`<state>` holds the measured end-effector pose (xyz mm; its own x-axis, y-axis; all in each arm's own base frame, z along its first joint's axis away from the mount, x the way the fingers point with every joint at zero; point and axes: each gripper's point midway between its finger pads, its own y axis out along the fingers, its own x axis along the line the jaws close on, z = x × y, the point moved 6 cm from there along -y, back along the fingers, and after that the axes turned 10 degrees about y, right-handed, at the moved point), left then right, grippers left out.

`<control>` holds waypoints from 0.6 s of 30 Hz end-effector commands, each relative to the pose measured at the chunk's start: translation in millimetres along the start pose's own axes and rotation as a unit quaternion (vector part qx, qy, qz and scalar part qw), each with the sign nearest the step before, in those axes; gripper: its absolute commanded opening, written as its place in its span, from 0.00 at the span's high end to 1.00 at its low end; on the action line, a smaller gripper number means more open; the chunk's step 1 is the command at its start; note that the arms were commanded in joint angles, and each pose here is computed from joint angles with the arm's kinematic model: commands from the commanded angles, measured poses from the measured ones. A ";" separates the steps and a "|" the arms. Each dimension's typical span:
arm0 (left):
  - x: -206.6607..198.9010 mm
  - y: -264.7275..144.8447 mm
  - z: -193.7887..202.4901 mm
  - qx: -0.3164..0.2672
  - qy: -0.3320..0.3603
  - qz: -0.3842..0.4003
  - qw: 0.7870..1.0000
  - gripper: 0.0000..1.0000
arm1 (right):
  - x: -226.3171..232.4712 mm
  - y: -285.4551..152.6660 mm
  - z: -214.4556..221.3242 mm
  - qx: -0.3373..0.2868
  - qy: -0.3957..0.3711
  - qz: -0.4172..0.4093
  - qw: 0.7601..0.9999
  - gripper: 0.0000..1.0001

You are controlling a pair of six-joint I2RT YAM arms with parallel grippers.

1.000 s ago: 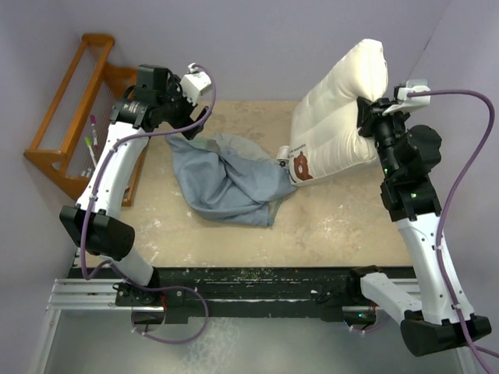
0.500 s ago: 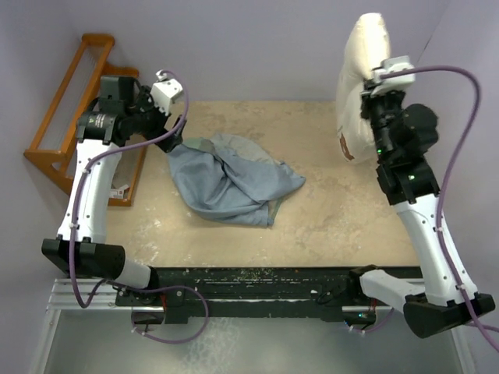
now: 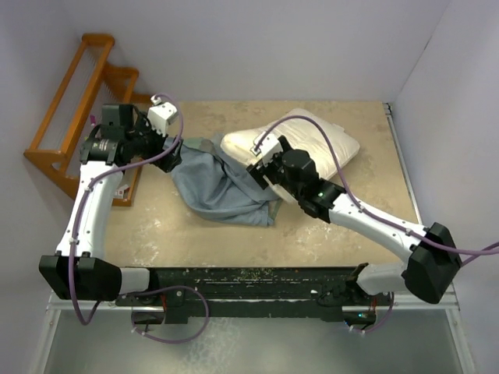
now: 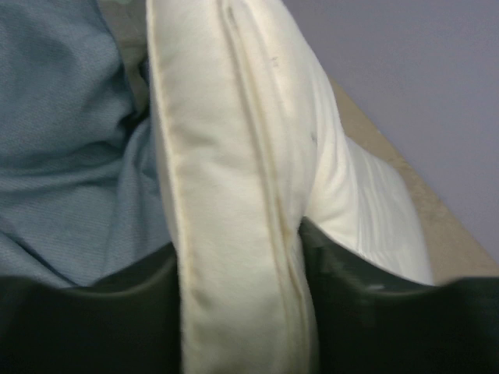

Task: Remove the pillowcase from the pillow

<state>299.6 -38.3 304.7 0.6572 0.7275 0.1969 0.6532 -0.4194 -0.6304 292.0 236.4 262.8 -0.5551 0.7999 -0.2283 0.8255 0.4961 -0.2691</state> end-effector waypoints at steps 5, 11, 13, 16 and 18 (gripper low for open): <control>11.8 11.4 -3.2 -0.064 -0.027 -0.064 0.996 0.01 | -1.1 -25.7 4.0 -0.094 0.289 0.026 0.952 0.00; 8.4 23.6 3.4 -0.081 -0.059 -0.062 0.993 0.01 | -55.2 -45.1 25.1 -0.087 0.404 0.047 0.909 0.00; 6.4 24.5 4.3 -0.087 -0.062 -0.058 0.993 0.01 | -63.2 -52.4 23.9 -0.088 0.424 0.027 0.901 0.00; 5.4 22.6 2.6 -0.093 -0.063 -0.058 0.992 0.01 | -65.2 -63.0 16.4 -0.095 0.432 -0.025 0.896 0.00; 5.2 20.9 2.3 -0.095 -0.059 -0.061 0.992 0.01 | -58.1 -67.5 10.3 -0.089 0.422 -0.085 0.898 0.00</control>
<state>314.2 -40.6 265.9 0.5489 0.8249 0.1349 0.7316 -0.3961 -0.5548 283.9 134.8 256.2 -0.2650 0.8036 0.5329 0.8987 0.4062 -0.1657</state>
